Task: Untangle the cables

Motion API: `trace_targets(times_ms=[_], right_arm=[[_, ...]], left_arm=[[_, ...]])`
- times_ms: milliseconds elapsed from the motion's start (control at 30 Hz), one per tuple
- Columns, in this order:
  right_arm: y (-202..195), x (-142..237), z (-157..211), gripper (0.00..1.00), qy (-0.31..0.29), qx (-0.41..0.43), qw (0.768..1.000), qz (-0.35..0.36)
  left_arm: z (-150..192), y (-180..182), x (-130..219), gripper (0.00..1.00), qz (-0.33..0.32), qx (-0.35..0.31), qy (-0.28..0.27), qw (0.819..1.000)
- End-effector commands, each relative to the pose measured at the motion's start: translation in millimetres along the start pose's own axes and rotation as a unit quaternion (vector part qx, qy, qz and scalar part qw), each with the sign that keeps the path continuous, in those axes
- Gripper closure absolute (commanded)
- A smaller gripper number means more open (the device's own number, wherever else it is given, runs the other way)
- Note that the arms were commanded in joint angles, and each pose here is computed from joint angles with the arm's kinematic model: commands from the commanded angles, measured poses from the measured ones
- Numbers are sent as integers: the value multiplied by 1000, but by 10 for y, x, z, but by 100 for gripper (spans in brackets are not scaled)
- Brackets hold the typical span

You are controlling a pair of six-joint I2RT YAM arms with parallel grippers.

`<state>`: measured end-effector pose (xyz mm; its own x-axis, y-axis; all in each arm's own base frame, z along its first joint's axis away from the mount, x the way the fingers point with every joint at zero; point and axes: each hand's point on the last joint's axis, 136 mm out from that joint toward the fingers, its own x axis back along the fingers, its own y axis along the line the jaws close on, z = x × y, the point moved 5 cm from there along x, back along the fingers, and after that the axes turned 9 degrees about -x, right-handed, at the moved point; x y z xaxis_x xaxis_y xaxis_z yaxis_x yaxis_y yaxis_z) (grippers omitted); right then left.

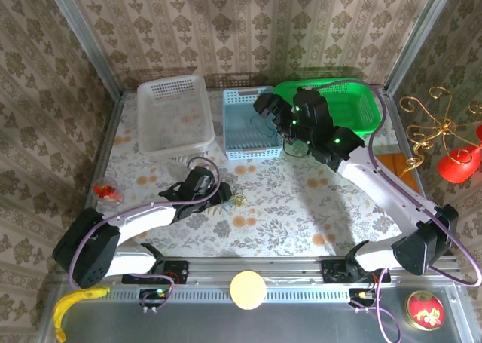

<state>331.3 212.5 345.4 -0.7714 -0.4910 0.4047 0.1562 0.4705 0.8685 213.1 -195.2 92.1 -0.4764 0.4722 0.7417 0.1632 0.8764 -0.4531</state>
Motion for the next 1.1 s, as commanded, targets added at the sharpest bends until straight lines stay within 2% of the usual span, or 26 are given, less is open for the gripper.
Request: trace_targets(times_ms=[0, 167, 333, 633, 1067], right_arm=[[-265, -94, 126, 0, 20, 43, 999, 16], [-659, -175, 269, 1, 39, 93, 994, 33], [-922, -257, 429, 15, 78, 132, 988, 26], [-1276, -365, 554, 37, 110, 101, 988, 38], [-1459, -379, 597, 48, 110, 95, 988, 55]], left_arm=[[-118, -143, 23, 38, 25, 10, -22, 999], [-72, -184, 41, 38, 36, 21, -25, 999], [-21, -182, 49, 40, 40, 26, -30, 998], [62, -148, -11, 46, 39, 40, -18, 998], [141, -131, -94, 48, 36, 49, -11, 998]])
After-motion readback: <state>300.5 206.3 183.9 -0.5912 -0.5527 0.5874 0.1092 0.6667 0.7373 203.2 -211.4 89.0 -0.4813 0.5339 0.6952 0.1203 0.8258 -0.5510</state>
